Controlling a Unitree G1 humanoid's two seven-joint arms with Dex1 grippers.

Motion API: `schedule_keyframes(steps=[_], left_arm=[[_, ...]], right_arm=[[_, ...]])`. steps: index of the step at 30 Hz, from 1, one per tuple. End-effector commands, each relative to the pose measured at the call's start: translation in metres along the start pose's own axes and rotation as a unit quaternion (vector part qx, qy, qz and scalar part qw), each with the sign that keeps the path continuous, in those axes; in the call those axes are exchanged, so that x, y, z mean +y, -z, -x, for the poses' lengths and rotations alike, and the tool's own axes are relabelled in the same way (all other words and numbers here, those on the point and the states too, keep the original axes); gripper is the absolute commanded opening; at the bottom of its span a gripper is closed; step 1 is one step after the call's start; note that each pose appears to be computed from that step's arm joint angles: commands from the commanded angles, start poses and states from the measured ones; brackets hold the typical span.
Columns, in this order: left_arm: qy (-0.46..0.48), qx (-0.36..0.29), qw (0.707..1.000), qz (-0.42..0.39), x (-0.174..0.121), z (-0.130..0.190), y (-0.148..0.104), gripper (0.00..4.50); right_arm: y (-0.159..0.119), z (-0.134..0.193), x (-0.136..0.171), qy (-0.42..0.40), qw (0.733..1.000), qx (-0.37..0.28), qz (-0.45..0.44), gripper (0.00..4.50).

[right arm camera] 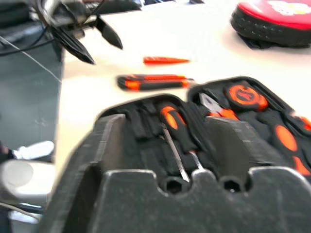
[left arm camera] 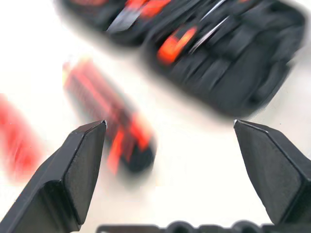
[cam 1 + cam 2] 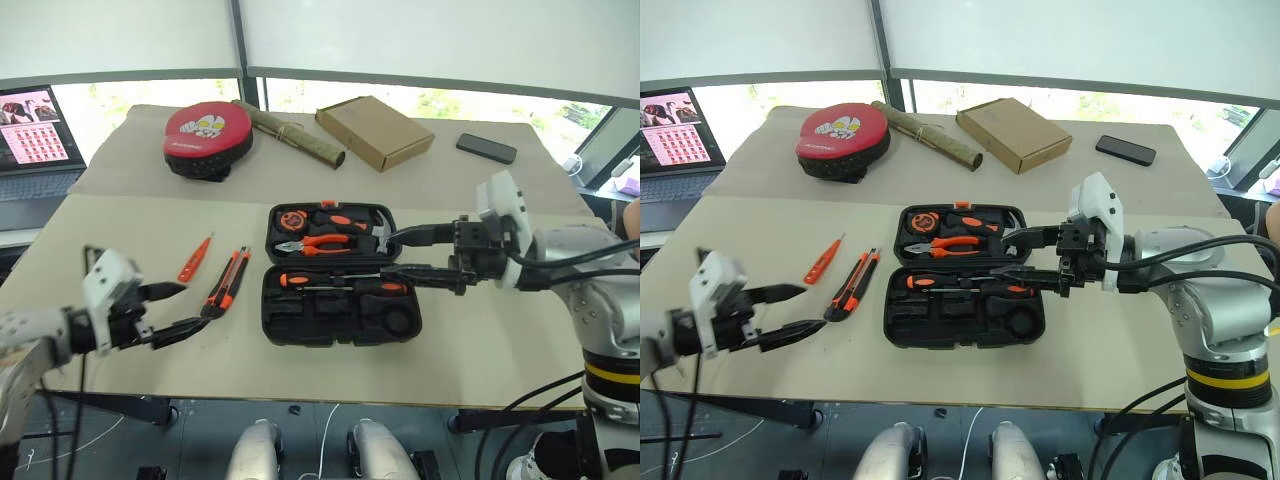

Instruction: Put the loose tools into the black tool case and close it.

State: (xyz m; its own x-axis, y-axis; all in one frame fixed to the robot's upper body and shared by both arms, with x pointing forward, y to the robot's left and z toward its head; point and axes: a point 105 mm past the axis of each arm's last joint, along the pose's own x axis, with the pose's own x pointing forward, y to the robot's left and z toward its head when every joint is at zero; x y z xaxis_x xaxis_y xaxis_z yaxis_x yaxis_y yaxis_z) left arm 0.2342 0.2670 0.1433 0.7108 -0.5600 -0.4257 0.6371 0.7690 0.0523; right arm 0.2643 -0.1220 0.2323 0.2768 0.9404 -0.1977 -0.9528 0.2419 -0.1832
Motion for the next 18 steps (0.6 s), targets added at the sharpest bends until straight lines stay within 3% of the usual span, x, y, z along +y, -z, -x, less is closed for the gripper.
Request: schedule_keyframes(steps=[1, 5, 11, 18], left_arm=[[-0.097, 0.028, 0.995, 0.006, 0.017, 0.022, 0.015, 4.5], [-0.102, 0.065, 0.992, 0.025, 0.027, 0.016, 0.008, 4.5], [-0.069, 0.113, 0.99, 0.053, 0.042, -0.007, -0.035, 4.5], [-0.106, 0.201, 0.971, 0.071, 0.082, -0.058, -0.061, 4.5]], right_arm=[[-0.008, 0.005, 0.016, -0.008, 1.0, -0.001, 0.017, 4.49], [-0.007, 0.006, 0.015, 0.002, 1.0, 0.002, 0.021, 4.49], [-0.009, 0.0, 0.013, 0.027, 0.999, -0.008, 0.031, 4.49], [0.001, -0.011, 0.029, 0.05, 0.998, -0.023, 0.028, 4.49]])
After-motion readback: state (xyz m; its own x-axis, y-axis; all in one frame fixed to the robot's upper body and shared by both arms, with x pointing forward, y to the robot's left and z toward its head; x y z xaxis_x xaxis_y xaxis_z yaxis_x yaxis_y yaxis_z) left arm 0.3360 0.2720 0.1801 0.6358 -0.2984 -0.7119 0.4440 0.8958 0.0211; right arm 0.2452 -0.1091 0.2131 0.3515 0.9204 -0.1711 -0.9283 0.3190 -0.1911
